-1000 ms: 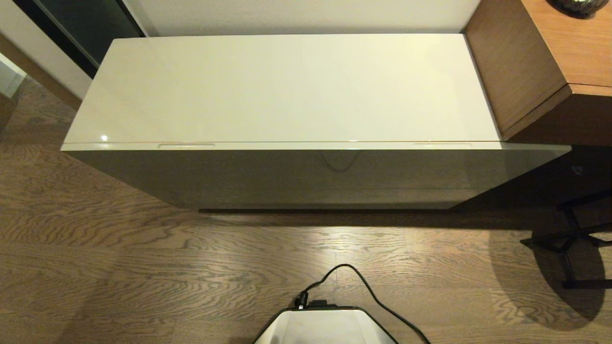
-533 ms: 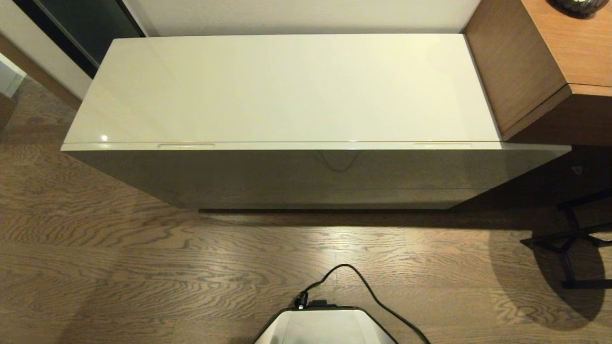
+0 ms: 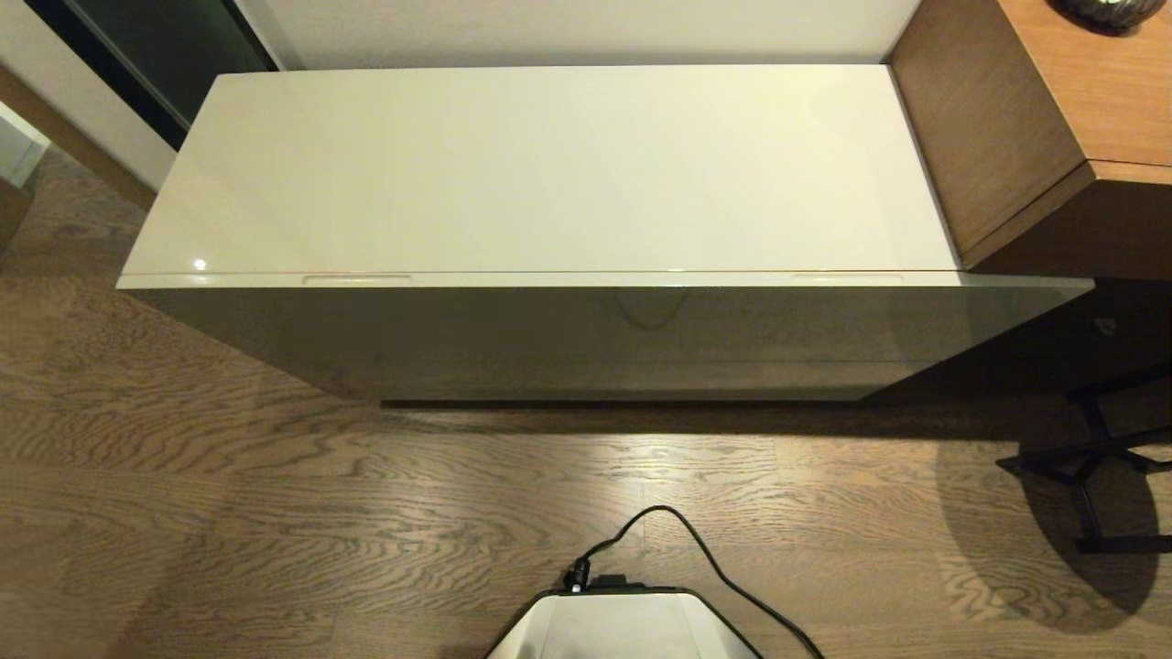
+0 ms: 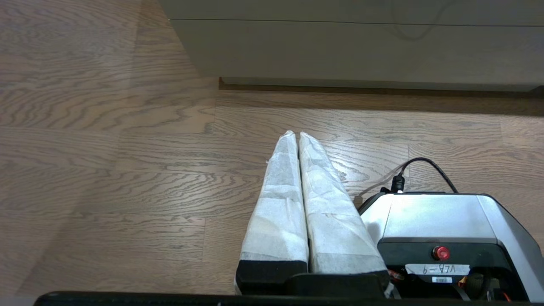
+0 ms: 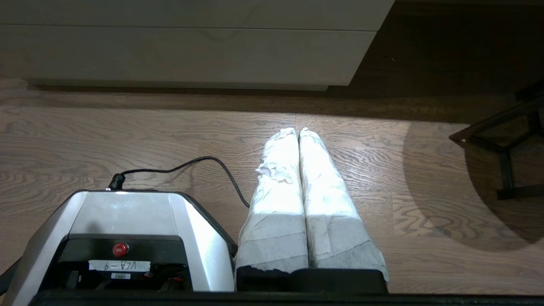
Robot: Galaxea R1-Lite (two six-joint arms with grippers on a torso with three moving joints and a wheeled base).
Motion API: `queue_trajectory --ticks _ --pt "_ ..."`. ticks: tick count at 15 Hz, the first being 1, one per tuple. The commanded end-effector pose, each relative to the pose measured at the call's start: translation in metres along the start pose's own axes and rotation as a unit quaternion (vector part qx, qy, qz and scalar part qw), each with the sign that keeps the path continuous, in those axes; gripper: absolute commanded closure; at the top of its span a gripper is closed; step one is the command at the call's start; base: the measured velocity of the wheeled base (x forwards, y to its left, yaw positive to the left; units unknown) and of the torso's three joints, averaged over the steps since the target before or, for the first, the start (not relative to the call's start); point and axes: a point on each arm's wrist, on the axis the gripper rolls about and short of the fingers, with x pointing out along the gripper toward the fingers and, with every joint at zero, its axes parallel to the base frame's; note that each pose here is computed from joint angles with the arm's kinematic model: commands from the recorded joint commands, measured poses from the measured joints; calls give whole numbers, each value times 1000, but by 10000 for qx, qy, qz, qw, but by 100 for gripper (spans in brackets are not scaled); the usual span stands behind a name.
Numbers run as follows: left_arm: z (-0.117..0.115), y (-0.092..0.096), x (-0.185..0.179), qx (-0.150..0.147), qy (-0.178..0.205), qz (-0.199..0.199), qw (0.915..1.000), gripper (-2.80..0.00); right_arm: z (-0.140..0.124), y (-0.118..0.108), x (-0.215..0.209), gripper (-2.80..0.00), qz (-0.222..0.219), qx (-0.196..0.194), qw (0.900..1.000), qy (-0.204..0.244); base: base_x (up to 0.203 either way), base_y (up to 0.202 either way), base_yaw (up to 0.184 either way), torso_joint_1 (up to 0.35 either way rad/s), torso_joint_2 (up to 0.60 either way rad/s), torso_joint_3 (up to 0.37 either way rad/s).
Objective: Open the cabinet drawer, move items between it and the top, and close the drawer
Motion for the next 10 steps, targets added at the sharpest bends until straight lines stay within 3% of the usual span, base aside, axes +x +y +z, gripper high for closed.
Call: queue_trajectory --ticks 1,10 --pt "0 0 0 -5 8 -3 10000 0 -1 0 -1 0 0 -4 10000 -61 0 0 0 0 0 0" --pt "0 0 0 -10 8 1 10000 0 -1 0 -1 0 9 57 10000 -76 0 0 0 0 0 0"
